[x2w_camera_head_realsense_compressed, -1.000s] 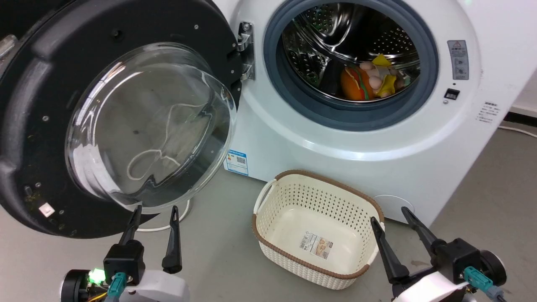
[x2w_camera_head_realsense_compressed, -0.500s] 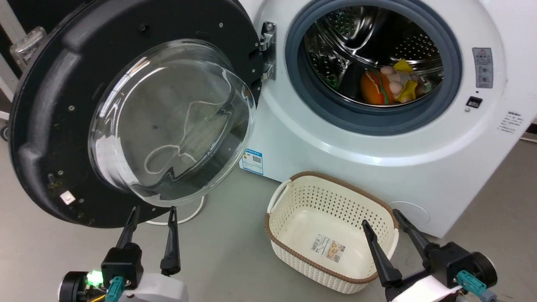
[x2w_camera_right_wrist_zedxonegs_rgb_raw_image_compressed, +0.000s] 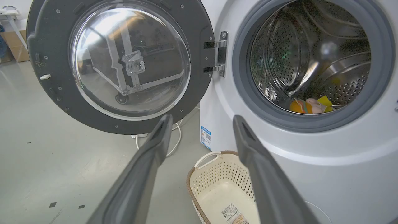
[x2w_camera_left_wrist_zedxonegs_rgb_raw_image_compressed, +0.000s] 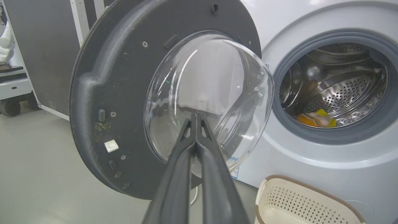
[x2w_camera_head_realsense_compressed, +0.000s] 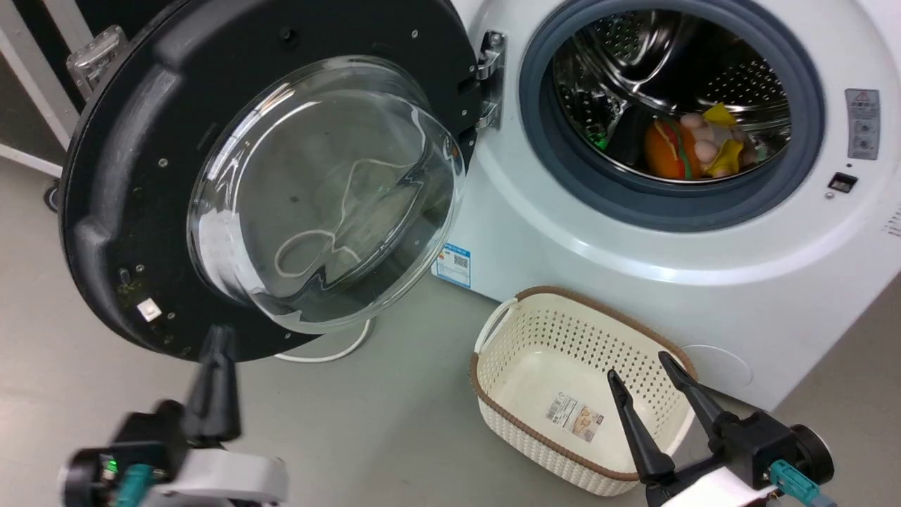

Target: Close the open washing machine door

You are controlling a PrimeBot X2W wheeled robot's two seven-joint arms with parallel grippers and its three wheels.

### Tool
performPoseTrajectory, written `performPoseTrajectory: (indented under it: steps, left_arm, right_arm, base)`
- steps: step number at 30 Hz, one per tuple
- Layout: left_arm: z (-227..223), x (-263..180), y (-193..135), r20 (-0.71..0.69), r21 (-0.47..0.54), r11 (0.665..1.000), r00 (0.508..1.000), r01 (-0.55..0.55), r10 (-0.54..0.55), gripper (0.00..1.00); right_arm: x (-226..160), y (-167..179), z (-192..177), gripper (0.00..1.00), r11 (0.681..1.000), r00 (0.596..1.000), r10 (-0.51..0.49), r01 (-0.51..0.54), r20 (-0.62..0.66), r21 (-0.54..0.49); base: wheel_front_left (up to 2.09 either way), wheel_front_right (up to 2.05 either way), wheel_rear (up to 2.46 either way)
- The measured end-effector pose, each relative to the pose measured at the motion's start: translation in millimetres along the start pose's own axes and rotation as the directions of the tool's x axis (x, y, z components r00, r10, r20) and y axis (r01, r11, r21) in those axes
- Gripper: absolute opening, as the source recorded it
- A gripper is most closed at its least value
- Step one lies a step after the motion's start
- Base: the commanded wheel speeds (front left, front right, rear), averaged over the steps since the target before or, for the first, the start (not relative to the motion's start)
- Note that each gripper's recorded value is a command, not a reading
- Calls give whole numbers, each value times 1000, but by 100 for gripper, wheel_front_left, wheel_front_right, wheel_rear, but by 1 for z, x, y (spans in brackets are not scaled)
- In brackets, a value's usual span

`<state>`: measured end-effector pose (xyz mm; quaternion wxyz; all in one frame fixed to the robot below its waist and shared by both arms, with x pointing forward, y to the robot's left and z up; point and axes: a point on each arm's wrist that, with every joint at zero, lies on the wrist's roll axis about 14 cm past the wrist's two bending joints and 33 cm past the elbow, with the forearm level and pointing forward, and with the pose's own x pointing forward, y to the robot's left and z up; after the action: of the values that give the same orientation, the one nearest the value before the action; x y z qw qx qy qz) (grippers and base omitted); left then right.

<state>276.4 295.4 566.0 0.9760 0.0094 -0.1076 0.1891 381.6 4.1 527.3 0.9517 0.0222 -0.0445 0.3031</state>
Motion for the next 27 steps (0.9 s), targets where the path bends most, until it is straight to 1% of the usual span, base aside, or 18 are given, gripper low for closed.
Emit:
performPoseTrajectory:
  steps: [7,11,14,17,20,22,24,25,27]
  left_arm:
    - [48,27,44,152,-10,998,986,-62,63,0]
    - [78,52,73,232,-70,992,965,-106,119,0]
    - [94,72,98,241,-136,981,955,-141,170,0]
    - [96,93,124,191,-197,964,957,-181,219,0]
    - [90,107,153,114,-295,920,946,-258,302,0]
    - [84,115,172,56,-354,883,936,-307,348,0]
    - [76,120,189,-10,-454,817,919,-356,395,0]
    - [68,122,193,-56,-497,784,915,-373,400,0]
    - [54,126,197,-144,-591,701,908,-398,394,0]
  right_arm:
    - [4,0,-14,100,1000,1000,10,-10,-21,20]
    - [7,-4,-22,100,1000,999,13,-12,-34,28]
    - [8,-6,-29,100,999,999,17,-16,-45,33]
    - [12,-8,-32,100,999,999,23,-22,-44,36]
    - [16,-10,-34,100,999,999,25,-24,-39,39]
    - [18,-12,-35,100,999,999,25,-23,-37,45]
    - [18,-14,-38,100,998,999,25,-23,-38,50]
    - [18,-14,-39,100,998,999,24,-22,-39,52]
    - [19,-16,-41,100,998,999,22,-19,-39,53]
  base:
    - [0,0,0]
    - [0,0,0]
    - [0,0,0]
    - [0,0,0]
    - [0,0,0]
    - [0,0,0]
    - [0,0,0]
    - [0,0,0]
    - [0,0,0]
